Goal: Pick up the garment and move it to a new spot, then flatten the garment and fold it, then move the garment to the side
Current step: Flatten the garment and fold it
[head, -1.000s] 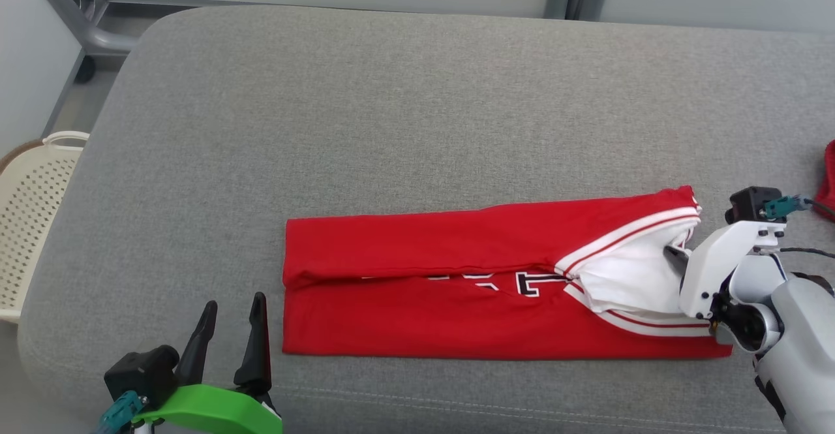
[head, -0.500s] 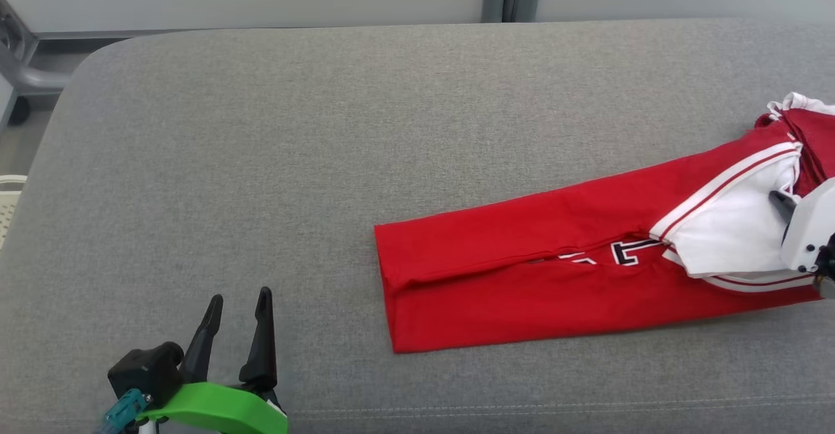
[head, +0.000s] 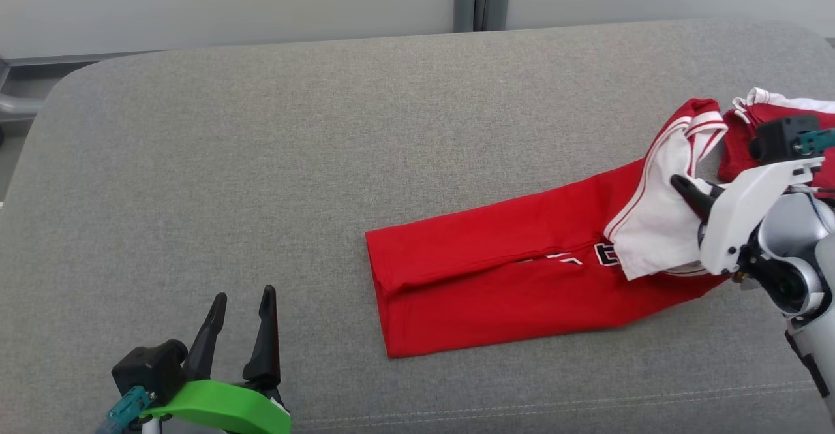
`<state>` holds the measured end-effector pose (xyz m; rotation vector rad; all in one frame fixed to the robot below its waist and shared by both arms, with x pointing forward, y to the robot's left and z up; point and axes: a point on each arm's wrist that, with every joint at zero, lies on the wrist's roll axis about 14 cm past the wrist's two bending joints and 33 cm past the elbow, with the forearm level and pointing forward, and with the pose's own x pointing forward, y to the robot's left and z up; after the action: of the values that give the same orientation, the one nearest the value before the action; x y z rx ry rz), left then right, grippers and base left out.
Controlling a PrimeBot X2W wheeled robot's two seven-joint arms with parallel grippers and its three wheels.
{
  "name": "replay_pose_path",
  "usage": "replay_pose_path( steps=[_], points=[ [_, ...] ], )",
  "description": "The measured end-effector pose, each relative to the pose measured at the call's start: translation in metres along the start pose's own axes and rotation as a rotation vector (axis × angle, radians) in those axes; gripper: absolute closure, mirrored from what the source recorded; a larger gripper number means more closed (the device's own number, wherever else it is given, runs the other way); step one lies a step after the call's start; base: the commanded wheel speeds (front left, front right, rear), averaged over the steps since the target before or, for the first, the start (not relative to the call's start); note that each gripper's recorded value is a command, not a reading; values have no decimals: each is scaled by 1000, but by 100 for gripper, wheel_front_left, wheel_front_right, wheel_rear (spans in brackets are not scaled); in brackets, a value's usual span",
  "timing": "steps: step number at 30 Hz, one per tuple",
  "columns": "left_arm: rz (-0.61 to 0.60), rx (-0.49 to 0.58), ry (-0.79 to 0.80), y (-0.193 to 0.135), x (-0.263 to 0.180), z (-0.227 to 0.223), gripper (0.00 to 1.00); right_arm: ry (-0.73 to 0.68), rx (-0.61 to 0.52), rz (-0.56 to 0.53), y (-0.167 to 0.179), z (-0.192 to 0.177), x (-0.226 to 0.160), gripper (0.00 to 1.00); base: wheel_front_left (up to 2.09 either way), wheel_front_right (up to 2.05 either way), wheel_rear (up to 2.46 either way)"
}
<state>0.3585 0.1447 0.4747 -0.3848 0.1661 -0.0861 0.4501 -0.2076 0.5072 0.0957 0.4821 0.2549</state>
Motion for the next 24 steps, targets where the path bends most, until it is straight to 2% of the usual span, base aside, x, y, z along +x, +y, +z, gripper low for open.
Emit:
replay_pose_path(
  steps=[6,7,13,24],
  points=[
    [11,-2,-13,3,-4,4,0,-5,-83,154,60,5,-1,100,0,0,0],
    [17,-6,-18,4,-7,4,0,-5,-109,201,78,7,-1,100,0,0,0],
    [39,-19,-31,10,-15,5,0,19,-149,321,131,-3,6,100,0,0,0],
    [87,-42,-58,21,-32,8,0,90,-142,438,207,-31,39,100,0,0,0]
  ],
)
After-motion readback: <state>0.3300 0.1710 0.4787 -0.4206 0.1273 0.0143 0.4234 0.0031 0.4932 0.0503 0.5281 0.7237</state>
